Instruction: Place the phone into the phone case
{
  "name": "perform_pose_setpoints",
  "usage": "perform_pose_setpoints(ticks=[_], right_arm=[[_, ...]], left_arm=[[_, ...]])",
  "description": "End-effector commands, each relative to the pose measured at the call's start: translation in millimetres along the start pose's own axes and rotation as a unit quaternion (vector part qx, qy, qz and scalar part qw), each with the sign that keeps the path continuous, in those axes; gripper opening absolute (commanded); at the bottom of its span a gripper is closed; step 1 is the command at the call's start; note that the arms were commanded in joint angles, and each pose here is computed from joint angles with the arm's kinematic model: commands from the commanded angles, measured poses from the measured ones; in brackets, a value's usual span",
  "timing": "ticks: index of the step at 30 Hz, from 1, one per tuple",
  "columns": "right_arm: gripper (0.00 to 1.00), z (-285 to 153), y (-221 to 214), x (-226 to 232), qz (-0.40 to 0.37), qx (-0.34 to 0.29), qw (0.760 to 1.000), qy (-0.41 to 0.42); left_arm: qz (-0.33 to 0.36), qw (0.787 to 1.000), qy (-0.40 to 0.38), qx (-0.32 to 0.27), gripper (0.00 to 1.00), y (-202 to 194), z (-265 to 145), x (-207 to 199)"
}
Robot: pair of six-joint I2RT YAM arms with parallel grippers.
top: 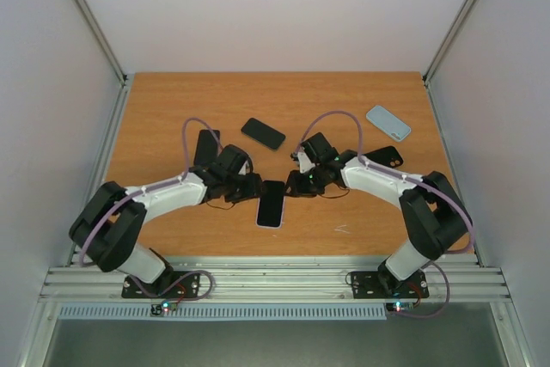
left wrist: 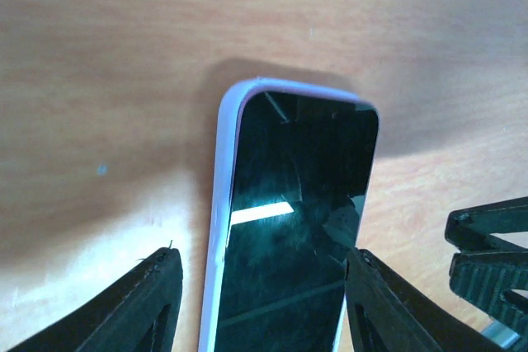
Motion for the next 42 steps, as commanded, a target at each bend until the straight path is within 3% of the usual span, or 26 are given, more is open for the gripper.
perform_pose_setpoints(ticks=[1, 12, 24, 32, 42], right_arm=[[0.28, 4, 22, -6, -0.009, -0.009, 1.0, 0.026], [0.27, 29, 38, -32, 0.019, 0.004, 0.999, 0.035], [0.21, 62, 24, -53, 0.048, 0.042, 0.997, 0.035], [0.15, 81, 3, -77, 0.072, 0.085, 0.994, -0.016], [0.15, 94, -18, -100, 0.062, 0.146, 0.978, -0.138]], left_arm=[[0.016, 1.0, 0.003, 0.016, 0.55, 13, 13, -7], [0.029, 0.998, 0.039, 0.042, 0.5, 22, 37, -3], [0.024, 0.996, 0.055, 0.064, 0.41, 18, 50, 7], [0.028, 0.995, 0.069, 0.065, 0.39, 14, 54, 8], [0.043, 0.991, 0.111, 0.057, 0.39, 7, 59, 16]])
Point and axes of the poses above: each gripper's point midway between its finger pads, its own z axis out along the fingers, its own x axis along the line the jaws close on, y = z × x, the point moved 4 cm from there along -z, back along the fingers, and after that the axes turned 10 degrees about -z, right-handed, at the moved point
